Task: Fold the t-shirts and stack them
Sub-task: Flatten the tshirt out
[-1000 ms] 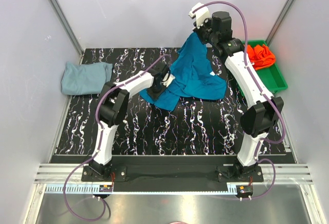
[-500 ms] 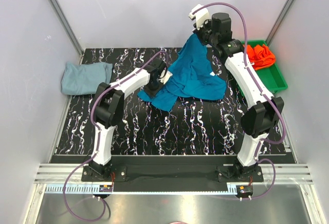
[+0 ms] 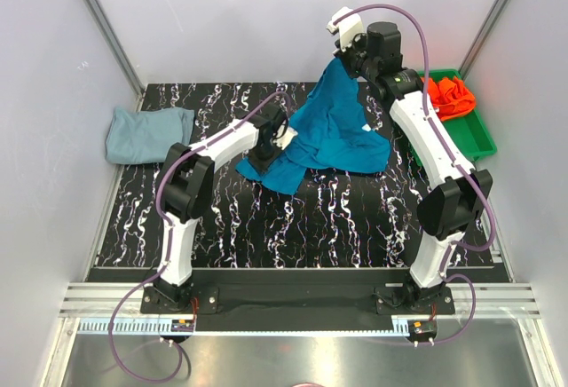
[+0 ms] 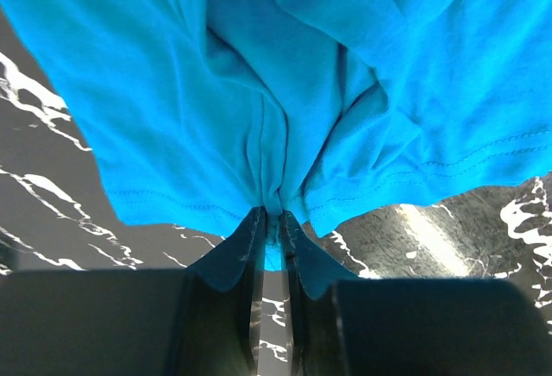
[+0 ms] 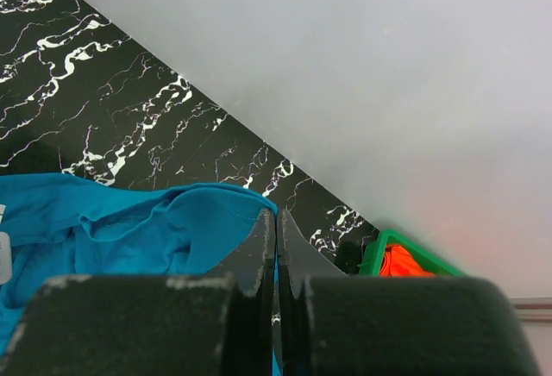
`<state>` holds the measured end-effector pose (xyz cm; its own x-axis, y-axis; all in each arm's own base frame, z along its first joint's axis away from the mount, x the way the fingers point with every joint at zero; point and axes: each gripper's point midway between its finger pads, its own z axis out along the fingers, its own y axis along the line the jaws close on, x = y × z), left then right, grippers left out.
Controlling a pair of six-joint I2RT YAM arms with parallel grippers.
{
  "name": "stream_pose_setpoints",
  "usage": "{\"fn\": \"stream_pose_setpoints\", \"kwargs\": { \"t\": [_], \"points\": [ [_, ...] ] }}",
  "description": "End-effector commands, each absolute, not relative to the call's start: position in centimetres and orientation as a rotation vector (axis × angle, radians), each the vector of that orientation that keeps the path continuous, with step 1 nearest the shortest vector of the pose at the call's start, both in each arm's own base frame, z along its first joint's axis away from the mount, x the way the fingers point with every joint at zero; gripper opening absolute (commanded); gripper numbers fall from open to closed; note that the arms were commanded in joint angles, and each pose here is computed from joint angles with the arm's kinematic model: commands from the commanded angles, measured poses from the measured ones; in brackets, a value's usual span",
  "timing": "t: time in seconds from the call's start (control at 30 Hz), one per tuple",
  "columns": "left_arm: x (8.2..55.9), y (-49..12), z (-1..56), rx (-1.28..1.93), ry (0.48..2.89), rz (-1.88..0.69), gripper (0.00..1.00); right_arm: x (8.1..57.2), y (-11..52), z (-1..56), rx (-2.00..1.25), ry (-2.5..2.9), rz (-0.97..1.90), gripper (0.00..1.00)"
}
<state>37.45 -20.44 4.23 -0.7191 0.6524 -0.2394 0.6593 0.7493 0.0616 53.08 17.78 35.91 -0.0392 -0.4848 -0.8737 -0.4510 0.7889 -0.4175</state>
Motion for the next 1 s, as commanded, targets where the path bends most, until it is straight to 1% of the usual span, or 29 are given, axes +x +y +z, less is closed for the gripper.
{"fn": "stream_pose_setpoints", "kwargs": {
  "t": [0.0,0.07,0.13,0.23,0.3,0.33,0.4,0.43,0.53,0.6,0.63,0.67,0.8,0.87,0.97],
  "points": [
    [36.7,-20.7,5.9,1.040,2.681,-0.098,0.16,52.2,17.1,40.0,-0.691,1.573,-0.044,0.00],
    [36.1,-20.8,5.8,1.050,2.692,-0.123,0.22,52.2,17.1,40.0,-0.691,1.575,-0.044,0.00],
    [35.6,-20.6,5.7,1.052,2.702,-0.131,0.35,52.2,16.9,39.9,-0.691,1.577,-0.047,0.00],
    [35.1,-20.3,5.1,1.059,2.731,-0.135,0.34,52.3,17.0,39.7,-0.692,1.579,-0.045,0.00],
    [34.9,-20.3,4.8,1.061,2.737,-0.138,0.32,52.3,17.1,39.8,-0.691,1.578,-0.042,0.00],
    [34.9,-20.3,4.7,1.058,2.740,-0.140,0.29,52.3,17.1,39.7,-0.691,1.578,-0.040,0.00],
    [35.0,-20.4,4.7,1.052,2.743,-0.143,0.28,52.3,17.1,39.9,-0.689,1.577,-0.041,0.00],
    [34.9,-20.5,4.7,1.055,2.744,-0.145,0.25,52.3,17.1,39.9,-0.690,1.577,-0.040,0.00],
    [35.2,-20.5,4.8,1.046,2.739,-0.143,0.23,52.3,17.1,39.8,-0.691,1.579,-0.040,0.00],
    [35.2,-20.5,4.9,1.050,2.737,-0.144,0.16,52.2,17.1,39.8,-0.691,1.579,-0.040,0.00],
    [35.3,-20.5,5.1,1.049,2.733,-0.149,0.11,52.1,17.1,40.0,-0.691,1.575,-0.041,0.00],
    [35.6,-20.4,5.4,1.041,2.725,-0.141,0.00,52.1,17.1,40.0,-0.691,1.575,-0.041,0.00],
    [37.1,-19.6,6.9,1.016,2.690,-0.097,0.00,52.3,16.8,40.7,-0.657,1.561,-0.049,0.00],
    [38.8,-19.3,9.0,0.992,2.627,-0.066,0.00,52.4,16.1,41.1,-0.607,1.566,-0.046,0.00],
    [41.5,-18.1,12.8,0.927,2.529,0.003,0.00,52.6,14.8,40.0,-0.471,1.649,0.061,0.00]
  ]
}}
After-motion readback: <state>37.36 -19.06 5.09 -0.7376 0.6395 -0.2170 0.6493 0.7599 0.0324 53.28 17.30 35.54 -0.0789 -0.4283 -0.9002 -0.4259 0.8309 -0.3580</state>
